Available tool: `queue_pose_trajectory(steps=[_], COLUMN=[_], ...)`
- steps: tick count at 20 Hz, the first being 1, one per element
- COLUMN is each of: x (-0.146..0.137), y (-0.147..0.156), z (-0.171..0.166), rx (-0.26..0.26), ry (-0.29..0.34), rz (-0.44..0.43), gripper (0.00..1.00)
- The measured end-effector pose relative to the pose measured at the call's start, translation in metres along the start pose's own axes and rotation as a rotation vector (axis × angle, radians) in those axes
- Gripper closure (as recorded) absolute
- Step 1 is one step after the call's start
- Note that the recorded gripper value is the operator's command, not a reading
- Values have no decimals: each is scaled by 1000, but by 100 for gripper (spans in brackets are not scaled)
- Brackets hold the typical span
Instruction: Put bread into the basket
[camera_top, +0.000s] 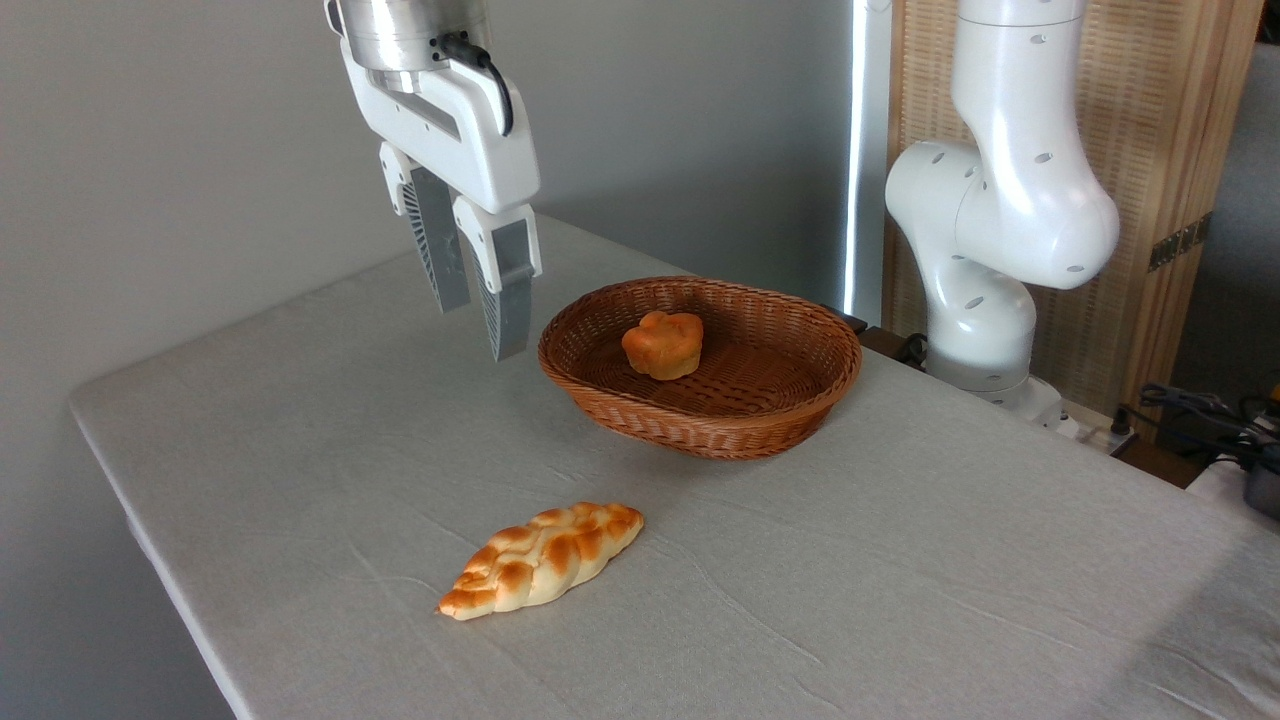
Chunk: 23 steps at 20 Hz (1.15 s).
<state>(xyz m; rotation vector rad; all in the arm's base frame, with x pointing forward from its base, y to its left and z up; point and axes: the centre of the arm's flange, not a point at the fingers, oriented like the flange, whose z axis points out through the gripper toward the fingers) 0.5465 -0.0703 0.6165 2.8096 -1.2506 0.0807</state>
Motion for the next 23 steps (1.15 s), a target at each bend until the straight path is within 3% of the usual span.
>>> queue_pose_trajectory(steps=[9,18,23], x=[-14,-12,-9], y=[-17,-15,-11], z=[-2,-2,-2], rx=[4,57,61], ry=[3,-45,-49], rz=[-67,-45,-45], gripper=[0,0,0])
